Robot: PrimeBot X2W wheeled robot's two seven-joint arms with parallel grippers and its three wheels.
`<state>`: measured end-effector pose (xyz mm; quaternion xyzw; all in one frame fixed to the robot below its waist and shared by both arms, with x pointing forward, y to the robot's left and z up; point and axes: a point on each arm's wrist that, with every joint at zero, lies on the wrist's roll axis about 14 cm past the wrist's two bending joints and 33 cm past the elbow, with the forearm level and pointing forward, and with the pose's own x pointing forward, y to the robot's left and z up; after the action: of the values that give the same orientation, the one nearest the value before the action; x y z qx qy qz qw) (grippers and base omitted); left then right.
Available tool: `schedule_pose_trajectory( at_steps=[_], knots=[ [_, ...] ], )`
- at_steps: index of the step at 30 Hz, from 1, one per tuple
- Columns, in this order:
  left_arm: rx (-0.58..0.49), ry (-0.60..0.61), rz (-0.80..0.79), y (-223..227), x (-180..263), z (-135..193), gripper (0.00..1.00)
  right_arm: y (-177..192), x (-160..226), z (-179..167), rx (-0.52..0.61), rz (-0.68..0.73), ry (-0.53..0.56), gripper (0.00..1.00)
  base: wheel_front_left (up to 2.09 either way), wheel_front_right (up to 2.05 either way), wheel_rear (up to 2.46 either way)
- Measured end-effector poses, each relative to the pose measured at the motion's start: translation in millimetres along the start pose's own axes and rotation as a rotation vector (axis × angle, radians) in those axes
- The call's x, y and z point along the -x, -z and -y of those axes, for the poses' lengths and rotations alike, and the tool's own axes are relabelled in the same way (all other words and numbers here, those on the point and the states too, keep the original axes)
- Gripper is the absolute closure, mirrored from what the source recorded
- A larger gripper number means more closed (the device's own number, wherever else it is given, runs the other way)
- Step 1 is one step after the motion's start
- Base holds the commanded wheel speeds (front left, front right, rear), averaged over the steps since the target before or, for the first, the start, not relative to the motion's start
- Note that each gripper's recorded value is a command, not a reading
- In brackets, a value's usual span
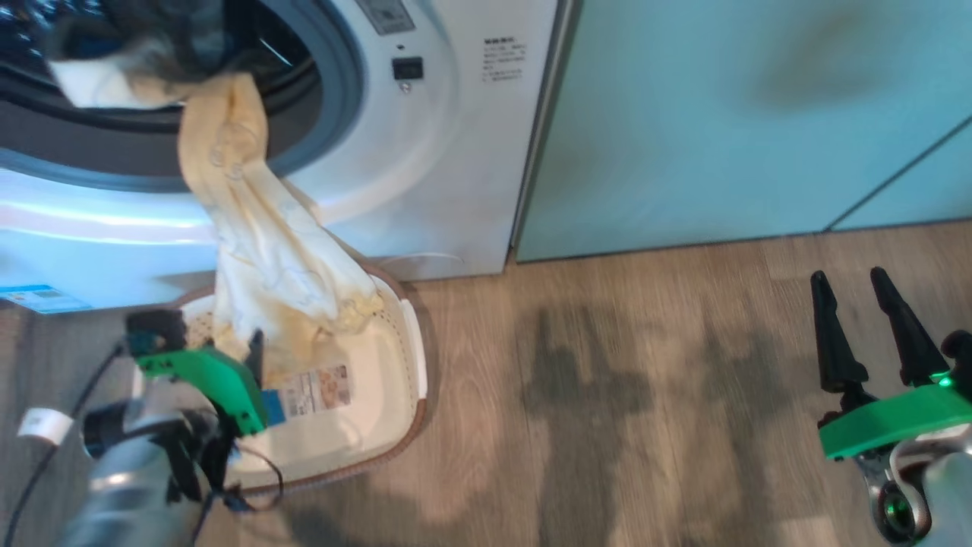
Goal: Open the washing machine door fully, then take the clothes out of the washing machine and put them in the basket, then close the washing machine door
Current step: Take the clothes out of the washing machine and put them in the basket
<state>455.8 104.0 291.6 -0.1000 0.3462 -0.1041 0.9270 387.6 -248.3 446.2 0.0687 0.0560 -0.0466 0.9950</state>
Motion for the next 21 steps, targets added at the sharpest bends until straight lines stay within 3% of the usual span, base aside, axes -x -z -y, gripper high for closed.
schedule_pose_trajectory(
  at_steps=[6, 21],
  knots=[
    [0.018, -0.056, 0.217, -63, 22, -18, 0.0, -13, 4, -10, -0.011, 0.04, -0.029, 0.0, 0.0, 0.0, 0.0],
    [0.008, -0.138, 0.552, -110, 110, -40, 0.0, -19, 32, -17, -0.033, 0.068, -0.049, 0.0, 0.0, 0.0, 0.0]
  ],
)
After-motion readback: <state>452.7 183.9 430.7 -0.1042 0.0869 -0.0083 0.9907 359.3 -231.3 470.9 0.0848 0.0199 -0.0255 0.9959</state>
